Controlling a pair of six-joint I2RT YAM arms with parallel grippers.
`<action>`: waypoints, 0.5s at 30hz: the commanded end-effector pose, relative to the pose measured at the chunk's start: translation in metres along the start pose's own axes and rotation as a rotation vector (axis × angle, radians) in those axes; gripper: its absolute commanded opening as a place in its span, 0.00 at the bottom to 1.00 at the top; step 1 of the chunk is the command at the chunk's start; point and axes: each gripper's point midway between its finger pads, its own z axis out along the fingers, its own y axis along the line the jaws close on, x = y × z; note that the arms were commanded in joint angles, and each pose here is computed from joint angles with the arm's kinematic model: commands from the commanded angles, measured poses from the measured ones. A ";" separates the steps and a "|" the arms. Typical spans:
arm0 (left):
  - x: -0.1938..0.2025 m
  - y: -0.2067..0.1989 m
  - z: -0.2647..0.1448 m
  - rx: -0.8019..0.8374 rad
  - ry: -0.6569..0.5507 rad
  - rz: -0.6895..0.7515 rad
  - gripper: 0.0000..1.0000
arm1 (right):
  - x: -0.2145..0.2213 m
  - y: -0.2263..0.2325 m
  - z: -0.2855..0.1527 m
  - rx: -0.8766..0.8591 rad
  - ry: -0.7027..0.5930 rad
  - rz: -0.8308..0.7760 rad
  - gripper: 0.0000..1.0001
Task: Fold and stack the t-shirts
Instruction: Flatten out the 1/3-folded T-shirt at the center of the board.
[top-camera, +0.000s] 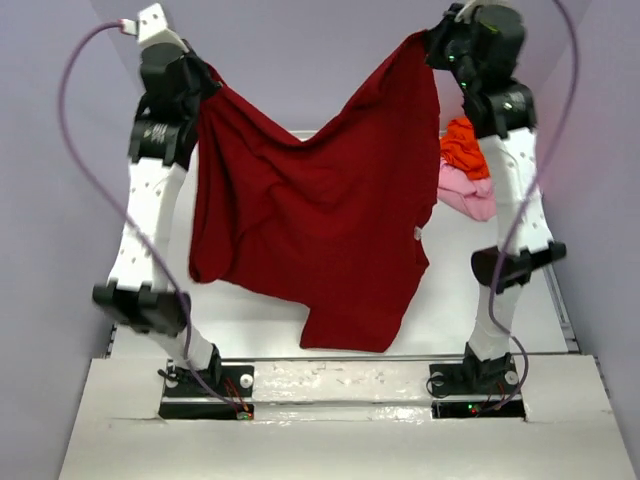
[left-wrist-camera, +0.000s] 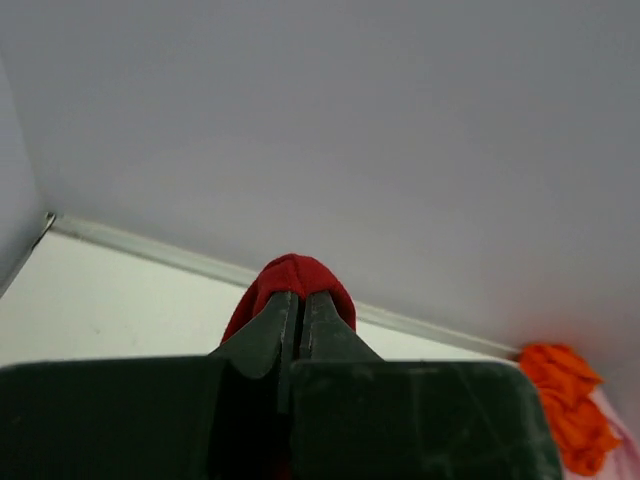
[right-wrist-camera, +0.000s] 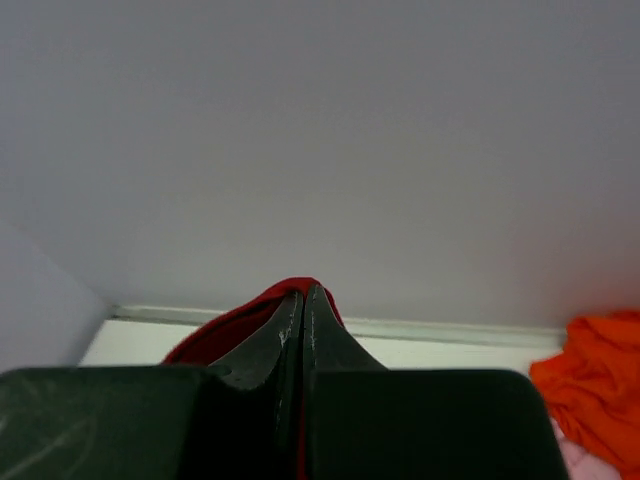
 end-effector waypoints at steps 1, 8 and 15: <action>0.069 0.061 0.072 -0.155 0.112 0.031 0.00 | 0.129 -0.060 0.076 0.096 0.237 0.005 0.00; 0.233 0.160 0.145 -0.300 0.297 0.038 0.00 | 0.311 -0.128 0.113 0.217 0.488 -0.044 0.00; 0.327 0.224 0.141 -0.418 0.480 0.129 0.48 | 0.339 -0.145 0.100 0.245 0.517 -0.119 0.00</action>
